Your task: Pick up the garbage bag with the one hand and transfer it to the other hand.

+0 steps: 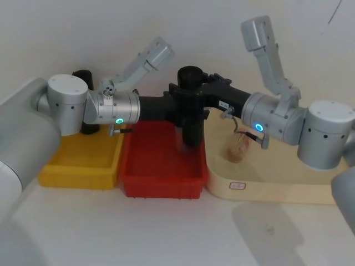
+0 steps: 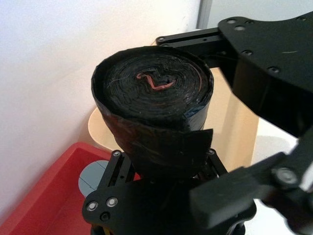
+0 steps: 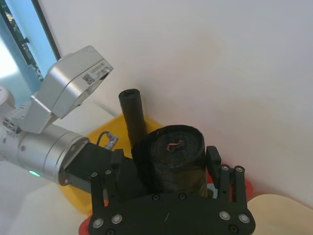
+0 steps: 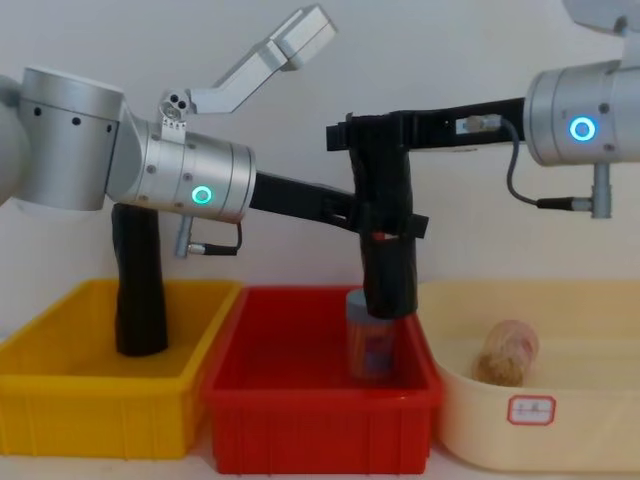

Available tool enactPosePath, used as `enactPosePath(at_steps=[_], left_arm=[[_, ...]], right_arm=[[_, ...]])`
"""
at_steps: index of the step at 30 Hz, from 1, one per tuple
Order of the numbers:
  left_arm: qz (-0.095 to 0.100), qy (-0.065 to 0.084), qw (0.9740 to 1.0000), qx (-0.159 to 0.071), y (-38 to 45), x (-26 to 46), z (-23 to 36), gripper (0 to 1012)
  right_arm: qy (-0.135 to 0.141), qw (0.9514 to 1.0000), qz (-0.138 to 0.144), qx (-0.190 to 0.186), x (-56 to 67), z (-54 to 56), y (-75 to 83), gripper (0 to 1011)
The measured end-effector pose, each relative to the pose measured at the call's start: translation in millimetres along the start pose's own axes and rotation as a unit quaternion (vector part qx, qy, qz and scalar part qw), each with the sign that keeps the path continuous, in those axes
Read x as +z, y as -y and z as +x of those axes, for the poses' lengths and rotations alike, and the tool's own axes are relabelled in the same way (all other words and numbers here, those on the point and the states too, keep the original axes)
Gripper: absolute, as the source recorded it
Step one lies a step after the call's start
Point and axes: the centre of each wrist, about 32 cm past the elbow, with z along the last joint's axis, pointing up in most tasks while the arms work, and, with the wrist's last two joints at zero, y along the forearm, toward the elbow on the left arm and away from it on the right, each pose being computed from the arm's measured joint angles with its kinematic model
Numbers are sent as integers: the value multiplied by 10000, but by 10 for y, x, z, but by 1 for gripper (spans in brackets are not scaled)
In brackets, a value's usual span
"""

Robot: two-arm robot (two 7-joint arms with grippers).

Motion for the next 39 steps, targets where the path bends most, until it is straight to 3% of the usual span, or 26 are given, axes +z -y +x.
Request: enactPosePath(at_steps=[21,39], left_arm=[[42,23,10000,53,-30,-7,-36,433],[56,55,9999,111,-61,-11,-63,433]], right_arm=[[174,9996,89,-228,-133,103,-151,1001],[219,9997,54,-31,-129,91,-222,1001]])
